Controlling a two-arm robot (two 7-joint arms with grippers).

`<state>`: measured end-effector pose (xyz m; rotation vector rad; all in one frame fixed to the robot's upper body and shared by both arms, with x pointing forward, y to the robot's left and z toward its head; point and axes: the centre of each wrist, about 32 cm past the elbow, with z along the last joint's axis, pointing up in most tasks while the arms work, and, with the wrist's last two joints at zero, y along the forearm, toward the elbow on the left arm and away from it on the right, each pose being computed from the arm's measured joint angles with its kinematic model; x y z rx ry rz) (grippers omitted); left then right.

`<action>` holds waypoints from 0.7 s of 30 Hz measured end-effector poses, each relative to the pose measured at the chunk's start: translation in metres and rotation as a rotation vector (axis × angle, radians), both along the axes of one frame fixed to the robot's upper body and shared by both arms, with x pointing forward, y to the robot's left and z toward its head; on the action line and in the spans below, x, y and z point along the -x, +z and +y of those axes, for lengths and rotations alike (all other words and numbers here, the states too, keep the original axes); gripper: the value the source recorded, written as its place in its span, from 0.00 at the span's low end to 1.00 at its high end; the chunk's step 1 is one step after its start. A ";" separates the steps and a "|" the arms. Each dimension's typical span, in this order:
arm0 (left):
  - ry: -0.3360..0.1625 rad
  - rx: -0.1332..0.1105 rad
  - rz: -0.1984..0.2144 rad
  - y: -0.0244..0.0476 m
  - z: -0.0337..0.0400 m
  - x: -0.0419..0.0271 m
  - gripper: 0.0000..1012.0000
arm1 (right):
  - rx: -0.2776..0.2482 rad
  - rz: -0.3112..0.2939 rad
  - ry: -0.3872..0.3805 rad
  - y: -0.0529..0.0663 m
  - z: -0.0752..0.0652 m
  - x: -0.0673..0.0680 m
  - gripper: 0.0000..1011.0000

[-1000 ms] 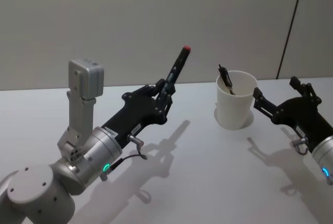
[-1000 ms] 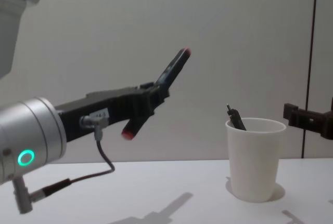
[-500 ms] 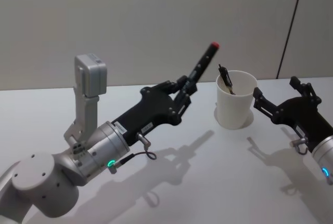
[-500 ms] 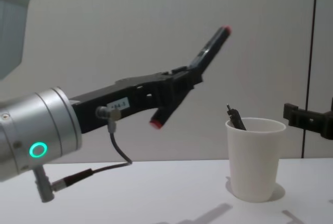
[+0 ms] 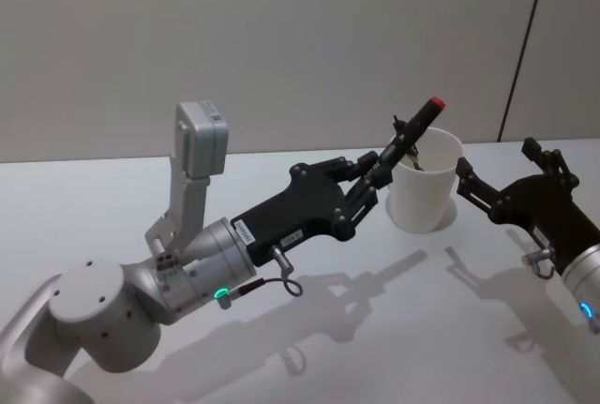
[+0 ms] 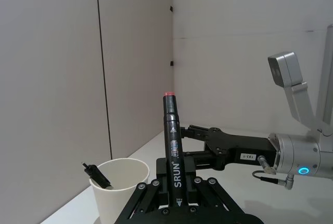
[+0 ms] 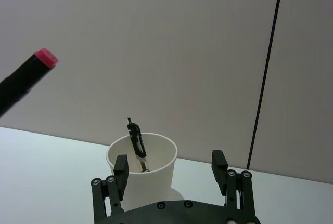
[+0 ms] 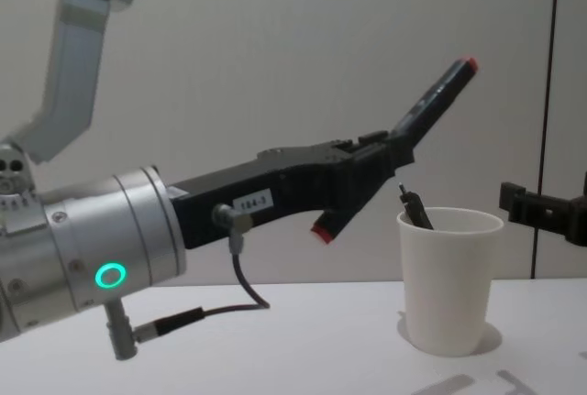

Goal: Place the pen into the pen holder.

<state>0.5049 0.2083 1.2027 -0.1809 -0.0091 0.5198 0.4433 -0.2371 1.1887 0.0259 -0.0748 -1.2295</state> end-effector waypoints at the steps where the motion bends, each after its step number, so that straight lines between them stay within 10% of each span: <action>1: -0.004 -0.004 -0.003 -0.0002 -0.0009 -0.0013 0.18 | 0.000 0.000 0.000 0.000 0.000 0.000 0.99; 21: -0.031 -0.032 -0.024 -0.0016 -0.0073 -0.0102 0.18 | -0.007 0.001 0.007 0.001 0.000 0.000 0.99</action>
